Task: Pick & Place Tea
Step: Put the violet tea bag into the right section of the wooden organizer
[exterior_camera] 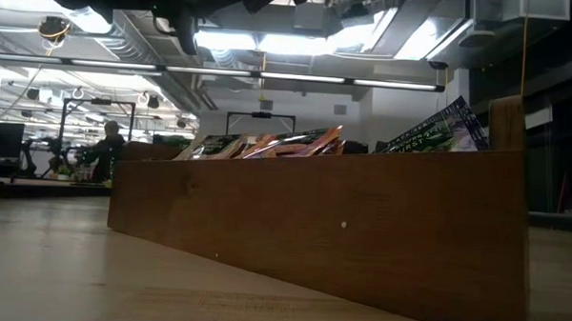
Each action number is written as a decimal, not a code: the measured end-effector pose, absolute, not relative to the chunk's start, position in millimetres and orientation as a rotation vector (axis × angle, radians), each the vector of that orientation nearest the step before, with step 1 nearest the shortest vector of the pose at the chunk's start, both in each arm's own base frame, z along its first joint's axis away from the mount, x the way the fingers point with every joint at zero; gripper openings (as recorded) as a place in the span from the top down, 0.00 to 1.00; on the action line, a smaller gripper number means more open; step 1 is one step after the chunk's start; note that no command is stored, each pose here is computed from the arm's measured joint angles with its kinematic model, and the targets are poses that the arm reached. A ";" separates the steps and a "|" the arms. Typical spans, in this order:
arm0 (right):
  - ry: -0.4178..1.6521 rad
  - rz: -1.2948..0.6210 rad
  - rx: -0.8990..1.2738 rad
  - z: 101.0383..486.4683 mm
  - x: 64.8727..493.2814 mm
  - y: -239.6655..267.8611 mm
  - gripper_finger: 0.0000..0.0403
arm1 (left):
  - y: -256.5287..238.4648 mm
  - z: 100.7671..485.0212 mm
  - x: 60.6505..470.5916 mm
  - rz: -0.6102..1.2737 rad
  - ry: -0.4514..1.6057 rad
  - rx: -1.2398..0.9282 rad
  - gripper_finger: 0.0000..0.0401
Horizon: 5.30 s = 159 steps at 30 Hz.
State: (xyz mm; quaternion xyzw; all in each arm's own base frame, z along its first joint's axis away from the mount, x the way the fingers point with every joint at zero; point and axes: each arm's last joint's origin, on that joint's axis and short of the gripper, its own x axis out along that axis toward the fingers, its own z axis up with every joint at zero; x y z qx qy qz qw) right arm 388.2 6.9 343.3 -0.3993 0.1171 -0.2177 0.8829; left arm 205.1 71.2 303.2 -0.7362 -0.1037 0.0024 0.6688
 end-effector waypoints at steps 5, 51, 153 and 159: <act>0.211 -0.463 -0.673 342.5 388.2 7.3 0.79 | 71.6 303.3 205.0 0.010 -0.232 -1.614 0.99; 0.394 -0.075 0.718 353.5 339.1 -16.0 0.76 | 48.8 297.6 223.6 -0.110 0.152 -0.561 1.00; -0.025 -0.707 0.935 251.4 315.4 198.0 1.00 | 26.7 265.3 165.7 -0.110 0.237 -0.480 0.72; -0.027 -0.685 1.025 226.8 313.6 220.6 1.00 | 22.7 267.5 163.8 -0.131 0.230 -0.498 0.72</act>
